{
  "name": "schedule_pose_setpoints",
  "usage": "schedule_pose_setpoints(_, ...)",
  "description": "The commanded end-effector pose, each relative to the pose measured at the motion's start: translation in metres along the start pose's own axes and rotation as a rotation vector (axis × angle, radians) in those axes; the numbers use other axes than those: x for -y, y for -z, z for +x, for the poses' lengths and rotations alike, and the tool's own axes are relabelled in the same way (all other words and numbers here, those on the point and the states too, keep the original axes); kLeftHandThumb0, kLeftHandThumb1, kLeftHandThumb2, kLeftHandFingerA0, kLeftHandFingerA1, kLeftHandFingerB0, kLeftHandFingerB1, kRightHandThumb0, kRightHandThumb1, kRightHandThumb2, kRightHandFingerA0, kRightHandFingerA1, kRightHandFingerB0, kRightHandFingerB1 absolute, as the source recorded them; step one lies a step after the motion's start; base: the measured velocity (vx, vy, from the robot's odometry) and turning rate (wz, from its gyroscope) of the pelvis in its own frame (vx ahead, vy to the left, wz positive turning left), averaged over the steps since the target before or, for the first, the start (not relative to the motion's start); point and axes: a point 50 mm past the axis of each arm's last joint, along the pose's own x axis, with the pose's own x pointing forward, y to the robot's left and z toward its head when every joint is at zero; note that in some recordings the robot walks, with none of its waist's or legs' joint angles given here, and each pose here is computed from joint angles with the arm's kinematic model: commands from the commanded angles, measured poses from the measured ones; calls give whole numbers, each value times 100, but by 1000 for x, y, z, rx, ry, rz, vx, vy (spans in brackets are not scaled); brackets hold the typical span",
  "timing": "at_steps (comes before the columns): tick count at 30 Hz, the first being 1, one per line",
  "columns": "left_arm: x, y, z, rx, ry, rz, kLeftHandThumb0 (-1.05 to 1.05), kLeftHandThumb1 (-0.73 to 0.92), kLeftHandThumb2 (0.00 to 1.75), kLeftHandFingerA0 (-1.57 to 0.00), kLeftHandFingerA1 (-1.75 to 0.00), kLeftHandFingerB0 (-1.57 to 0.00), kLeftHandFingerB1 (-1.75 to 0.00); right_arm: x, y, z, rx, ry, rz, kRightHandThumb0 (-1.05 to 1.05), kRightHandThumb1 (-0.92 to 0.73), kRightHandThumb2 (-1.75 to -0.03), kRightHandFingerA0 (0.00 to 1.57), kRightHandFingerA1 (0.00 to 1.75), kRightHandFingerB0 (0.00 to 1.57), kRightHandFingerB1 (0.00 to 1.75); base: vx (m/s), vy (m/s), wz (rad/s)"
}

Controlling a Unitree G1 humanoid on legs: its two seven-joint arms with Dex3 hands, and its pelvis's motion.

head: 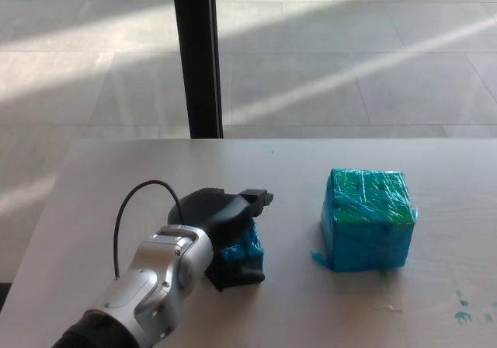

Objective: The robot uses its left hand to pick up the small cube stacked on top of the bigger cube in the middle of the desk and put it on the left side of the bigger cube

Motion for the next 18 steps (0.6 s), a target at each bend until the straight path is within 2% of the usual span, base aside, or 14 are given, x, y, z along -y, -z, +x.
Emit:
schedule_pose_setpoints(1, -9, 4, -1, -59, 57, 14, -105, 53, 108, 0, -19, 0, 0, 3, -8, 0, 46, 16, 3, -48, -56, -93, 51, 67, 37, 53, 0, 0, 0)
schedule_pose_setpoints(6, -15, 4, -2, -51, 49, -2, -105, 55, 109, 0, -27, 0, 0, 3, -7, 0, 40, 8, 14, -49, -56, -92, 51, 67, 38, 53, 0, 0, 0)
schedule_pose_setpoints(11, -24, 12, -4, -88, 51, -72, -105, 55, 109, 0, -20, 0, -3, 4, -5, -2, 33, 4, 4, -50, -55, -92, 51, 68, 37, 52, 0, 0, 0)
schedule_pose_setpoints(12, -29, 16, -5, -99, 38, -93, -105, 55, 108, 0, -20, 0, 0, 4, -5, -2, 33, 3, 5, -45, -70, -61, 54, 63, 43, 36, 0, 0, 0)
schedule_pose_setpoints(13, -34, 20, -6, -110, 18, -109, -105, 55, 108, 0, -20, 0, 0, 4, -4, -1, 28, 5, 4, -45, -69, -61, 55, 63, 44, 36, 0, 0, 0)
schedule_pose_setpoints(14, -40, 26, -7, -116, -7, -107, -105, 56, 108, -1, -20, 0, 0, 5, -3, -1, 29, 3, 3, -48, -55, -92, 52, 68, 36, 52, 0, 0, 0)
schedule_pose_setpoints(16, -46, 33, -8, -134, -15, -108, -105, 55, 110, 0, -17, 0, 0, 5, -3, -2, 30, 1, 1, -48, -55, -92, 52, 69, 37, 52, 0, 0, 0)
schedule_pose_setpoints(18, -61, 48, -16, -168, -89, -123, -105, 60, 108, 0, -28, 0, 0, 5, -2, -1, 21, 1, 10, -48, -54, -90, 51, 67, 37, 52, 0, 0, 0)
